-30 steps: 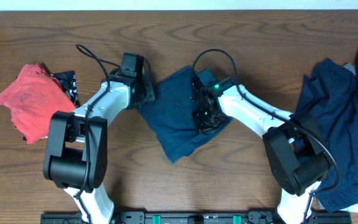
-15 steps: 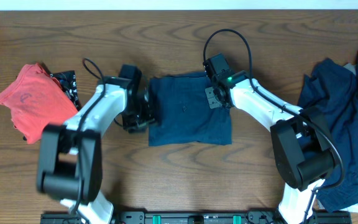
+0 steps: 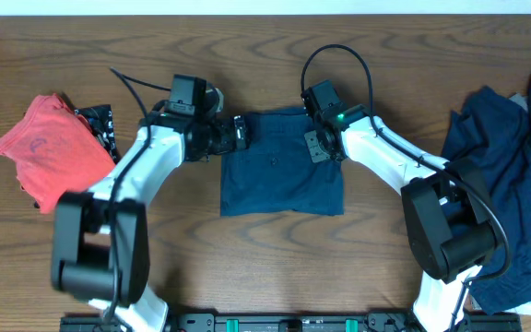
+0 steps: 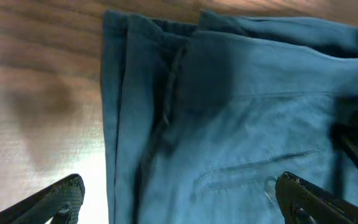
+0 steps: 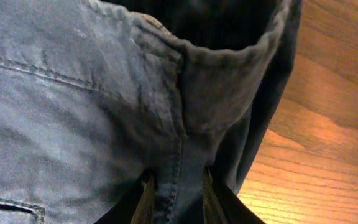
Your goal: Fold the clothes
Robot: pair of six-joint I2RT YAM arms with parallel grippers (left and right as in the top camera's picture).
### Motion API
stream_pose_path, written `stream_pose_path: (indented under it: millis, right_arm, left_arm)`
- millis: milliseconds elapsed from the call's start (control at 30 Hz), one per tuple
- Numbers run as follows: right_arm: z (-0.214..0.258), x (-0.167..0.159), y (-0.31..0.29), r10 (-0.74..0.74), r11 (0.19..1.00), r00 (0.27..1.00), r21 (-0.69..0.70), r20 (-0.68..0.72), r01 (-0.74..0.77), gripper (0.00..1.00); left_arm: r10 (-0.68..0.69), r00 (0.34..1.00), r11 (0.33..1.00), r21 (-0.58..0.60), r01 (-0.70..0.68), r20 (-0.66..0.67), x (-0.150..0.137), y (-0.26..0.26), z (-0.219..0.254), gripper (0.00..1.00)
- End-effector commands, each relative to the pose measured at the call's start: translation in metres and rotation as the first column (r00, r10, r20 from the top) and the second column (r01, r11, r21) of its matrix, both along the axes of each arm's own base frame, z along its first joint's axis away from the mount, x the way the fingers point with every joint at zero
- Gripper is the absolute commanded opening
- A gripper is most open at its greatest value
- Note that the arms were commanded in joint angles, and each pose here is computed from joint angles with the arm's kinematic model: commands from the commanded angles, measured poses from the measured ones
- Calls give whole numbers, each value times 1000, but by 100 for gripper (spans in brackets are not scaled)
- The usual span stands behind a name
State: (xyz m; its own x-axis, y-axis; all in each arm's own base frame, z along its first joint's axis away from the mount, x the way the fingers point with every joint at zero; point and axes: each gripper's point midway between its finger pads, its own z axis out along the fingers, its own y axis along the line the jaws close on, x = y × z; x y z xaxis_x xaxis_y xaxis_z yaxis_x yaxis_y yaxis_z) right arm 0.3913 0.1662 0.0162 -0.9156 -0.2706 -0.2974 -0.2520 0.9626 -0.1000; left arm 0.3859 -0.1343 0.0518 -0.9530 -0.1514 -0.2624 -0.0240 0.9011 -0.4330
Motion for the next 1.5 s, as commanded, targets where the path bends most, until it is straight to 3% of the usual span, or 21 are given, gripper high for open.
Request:
stream_pose_path:
  millis: [0, 200, 233, 300, 433, 567, 633, 667, 833, 1067, 1233, 1467]
  right_arm:
    - [-5, -2, 1, 16, 1000, 1000, -19, -16, -16, 25]
    - [-6, -3, 1, 5, 1000, 1000, -17, -18, -6, 25]
    - [-6, -3, 1, 5, 1000, 1000, -18, -19, -6, 25]
    - [-6, -3, 1, 5, 1000, 1000, -19, -20, -6, 25]
    - [-6, -3, 1, 5, 1000, 1000, -18, -20, -6, 25]
    - [-6, -3, 1, 5, 1000, 1000, -19, -22, -6, 24]
    - [-5, -3, 1, 5, 1000, 1000, -19, -22, -6, 22]
    - [-4, -3, 1, 5, 1000, 1000, -18, -18, -5, 21]
    - [39, 11, -6, -23, 999, 997, 27, 76, 21, 22]
    - [139, 27, -42, -128, 987, 949, 132, 288, 93, 31]
    - [170, 19, -72, -186, 978, 928, 149, 324, 144, 31]
    - [164, 9, -83, -200, 977, 939, 128, 281, 170, 31]
  left_arm:
    - [14, 999, 1000, 16, -14, -36, 3, 3, -25, 99]
    - [22, 996, 999, -35, -25, -87, 5, -7, -53, 99]
    - [1, 995, 997, -72, -8, -99, 3, -15, -55, 94]
    - [-33, 992, 992, -121, 18, -120, -3, -27, -57, 79]
    - [-72, 987, 990, -134, 53, -142, -11, -41, -63, 63]
    - [-102, 989, 984, -158, 84, -109, -9, -53, -58, 31]
    - [-110, 991, 979, -179, 94, -81, -3, -57, -52, 11]
    - [-108, 992, 979, -181, 94, -70, -1, -57, -48, 6]
    - [-36, 999, 991, -130, 37, 12, 20, -33, -25, 6]
    - [208, 948, 975, 21, -220, 242, 58, 78, 49, 6]
    - [374, 818, 900, 40, -433, 437, 59, 180, 127, 6]
    - [542, 620, 741, 24, -671, 567, 18, 298, 188, 6]
